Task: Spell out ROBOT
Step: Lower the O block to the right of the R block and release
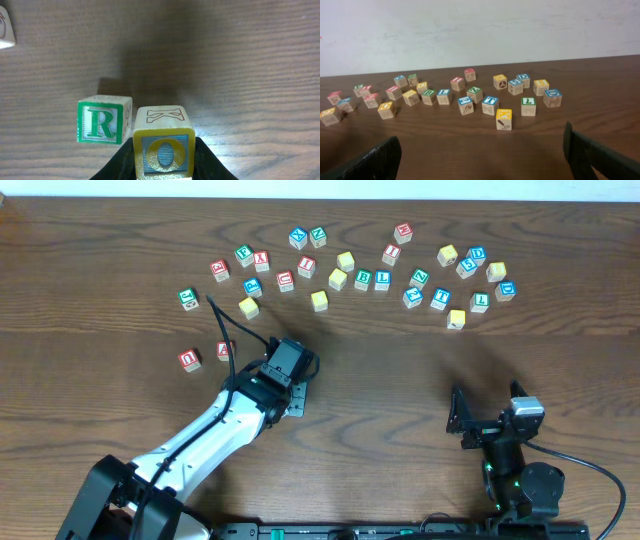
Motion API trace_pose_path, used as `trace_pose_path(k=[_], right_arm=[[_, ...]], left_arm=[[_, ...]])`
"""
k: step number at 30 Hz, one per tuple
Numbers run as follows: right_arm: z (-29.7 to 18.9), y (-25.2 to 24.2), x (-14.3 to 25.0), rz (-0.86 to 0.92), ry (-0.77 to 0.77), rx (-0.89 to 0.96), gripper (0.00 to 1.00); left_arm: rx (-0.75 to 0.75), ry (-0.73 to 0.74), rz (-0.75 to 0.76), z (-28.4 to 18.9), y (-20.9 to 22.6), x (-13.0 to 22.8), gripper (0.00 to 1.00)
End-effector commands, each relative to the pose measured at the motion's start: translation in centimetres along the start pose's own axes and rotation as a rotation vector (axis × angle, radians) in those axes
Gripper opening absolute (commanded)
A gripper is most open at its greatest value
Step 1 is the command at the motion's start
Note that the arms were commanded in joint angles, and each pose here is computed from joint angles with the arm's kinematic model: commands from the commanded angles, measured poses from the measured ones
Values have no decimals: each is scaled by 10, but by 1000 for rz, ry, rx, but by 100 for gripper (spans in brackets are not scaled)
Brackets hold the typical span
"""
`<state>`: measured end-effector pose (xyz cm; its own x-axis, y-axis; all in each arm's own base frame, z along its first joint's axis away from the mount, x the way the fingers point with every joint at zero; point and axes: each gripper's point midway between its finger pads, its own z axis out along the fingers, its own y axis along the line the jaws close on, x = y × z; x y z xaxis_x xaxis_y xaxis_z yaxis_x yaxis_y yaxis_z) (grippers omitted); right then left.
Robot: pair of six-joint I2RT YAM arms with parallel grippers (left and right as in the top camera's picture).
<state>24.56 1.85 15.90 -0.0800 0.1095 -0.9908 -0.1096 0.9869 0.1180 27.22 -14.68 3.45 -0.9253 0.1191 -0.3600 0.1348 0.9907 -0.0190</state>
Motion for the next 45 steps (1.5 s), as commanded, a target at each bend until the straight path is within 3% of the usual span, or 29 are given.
trace_pose_path(k=[1, 43, 44, 45], right_arm=[[0, -1, 0, -9, 0, 0, 99], [0, -1, 1, -9, 1, 0, 99], [0, -1, 0, -9, 0, 0, 99], [0, -1, 1, -9, 1, 0, 99]], left_arm=[[-14, 14, -14, 3, 5, 7, 7], [35, 33, 77, 16, -7, 6, 7], [35, 33, 77, 16, -7, 6, 8], [35, 33, 78, 16, -7, 6, 17]])
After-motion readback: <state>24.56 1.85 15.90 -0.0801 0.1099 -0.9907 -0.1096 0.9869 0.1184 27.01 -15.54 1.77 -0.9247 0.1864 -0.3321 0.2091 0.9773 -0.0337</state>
